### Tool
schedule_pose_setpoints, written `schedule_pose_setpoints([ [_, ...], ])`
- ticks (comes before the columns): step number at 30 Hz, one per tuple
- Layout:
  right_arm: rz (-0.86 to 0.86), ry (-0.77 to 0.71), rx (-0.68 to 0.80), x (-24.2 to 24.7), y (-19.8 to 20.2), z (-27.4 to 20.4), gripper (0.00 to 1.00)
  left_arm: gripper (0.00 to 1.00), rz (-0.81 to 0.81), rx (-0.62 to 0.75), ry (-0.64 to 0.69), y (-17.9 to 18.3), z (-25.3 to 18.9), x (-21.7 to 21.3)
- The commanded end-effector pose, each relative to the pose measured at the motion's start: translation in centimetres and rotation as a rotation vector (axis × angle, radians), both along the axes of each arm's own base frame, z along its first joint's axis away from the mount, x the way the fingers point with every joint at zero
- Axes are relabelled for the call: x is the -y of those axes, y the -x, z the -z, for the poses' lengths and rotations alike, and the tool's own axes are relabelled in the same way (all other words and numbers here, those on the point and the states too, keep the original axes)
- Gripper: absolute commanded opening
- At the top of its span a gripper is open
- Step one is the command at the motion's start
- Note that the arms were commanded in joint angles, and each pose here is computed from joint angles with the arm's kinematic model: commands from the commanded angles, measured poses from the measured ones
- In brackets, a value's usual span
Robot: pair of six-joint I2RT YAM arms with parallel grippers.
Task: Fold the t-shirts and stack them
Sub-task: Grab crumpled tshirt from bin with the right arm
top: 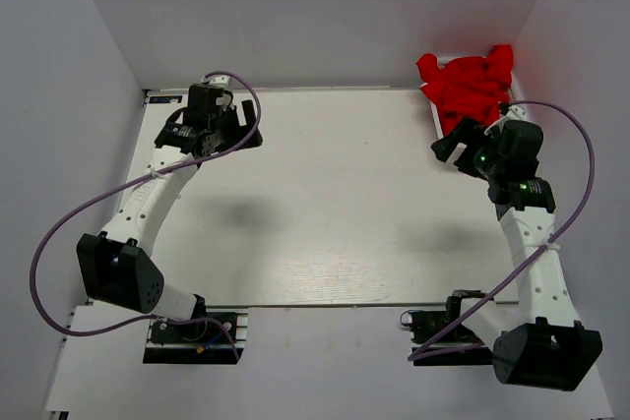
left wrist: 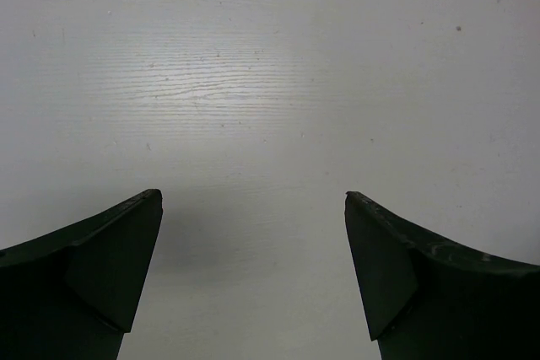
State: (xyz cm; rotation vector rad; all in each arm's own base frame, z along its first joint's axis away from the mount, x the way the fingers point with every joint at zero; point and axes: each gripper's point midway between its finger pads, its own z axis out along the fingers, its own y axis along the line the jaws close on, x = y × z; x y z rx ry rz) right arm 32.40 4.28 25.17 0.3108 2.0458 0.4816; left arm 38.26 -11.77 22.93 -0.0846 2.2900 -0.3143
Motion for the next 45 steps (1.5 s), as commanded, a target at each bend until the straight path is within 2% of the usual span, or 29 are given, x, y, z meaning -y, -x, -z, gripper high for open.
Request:
schedule_pose_setpoints([
  [1, -0.028, 0.037, 0.110, -0.1, -0.7, -3.0, 0.91, 0.99, 0.001, 0.045, -0.007, 0.7, -1.8, -0.5],
  [8, -0.021, 0.043, 0.080, 0.3, -2.1, -2.5, 0.91, 0.99, 0.012, 0.049, -0.021, 0.6, -1.8, -0.6],
  [12, 0.091, 0.075, 0.046, 2.3, -3.9, -2.3, 0.91, 0.99, 0.018, 0.059, -0.025, 1.0, -2.0, -0.7],
  [14, 0.107, 0.109, 0.038, 2.9, -5.3, -3.0, 0.91, 0.99, 0.028, 0.053, -0.019, 1.3, -1.6, -0.6],
  [19, 0.330, 0.246, 0.002, 7.8, -7.7, -3.6, 0.91, 0.99, 0.041, 0.063, -0.018, 1.2, -1.7, -0.4],
  [26, 0.409, 0.403, -0.049, 11.1, -12.3, -3.9, 0.91, 0.99, 0.049, 0.051, -0.014, 0.8, -1.0, -0.1],
  [28, 0.434, 0.435, -0.091, 12.3, -14.4, -3.1, 0.91, 0.99, 0.042, 0.037, -0.023, 0.3, -0.4, -0.2],
  [29, 0.427, 0.446, -0.143, 12.5, -14.2, -2.2, 0.91, 0.99, 0.042, 0.037, -0.023, 0.3, -0.4, -0.2],
  [30, 0.433, 0.445, -0.170, 12.7, -14.5, -1.8, 0.91, 0.99, 0.032, 0.029, -0.034, 0.1, 0.0, -0.4],
  [31, 0.442, 0.443, -0.176, 13.3, -16.6, -1.8, 0.91, 0.99, 0.024, 0.021, -0.043, 0.0, 0.4, -0.5],
  [32, 0.425, 0.446, -0.239, 13.3, -16.3, -0.5, 0.91, 0.99, 0.013, 0.023, -0.052, -0.1, 0.4, -0.8],
  [37, 0.388, 0.434, -0.259, 14.1, -19.6, 1.2, 0.91, 0.99, 0.014, -0.026, -0.065, -0.3, 2.3, -0.7],
  [45, 0.374, 0.369, -0.338, 15.2, -19.7, 5.4, 0.91, 0.99, 0.009, -0.072, -0.083, -1.6, 3.6, -0.6],
])
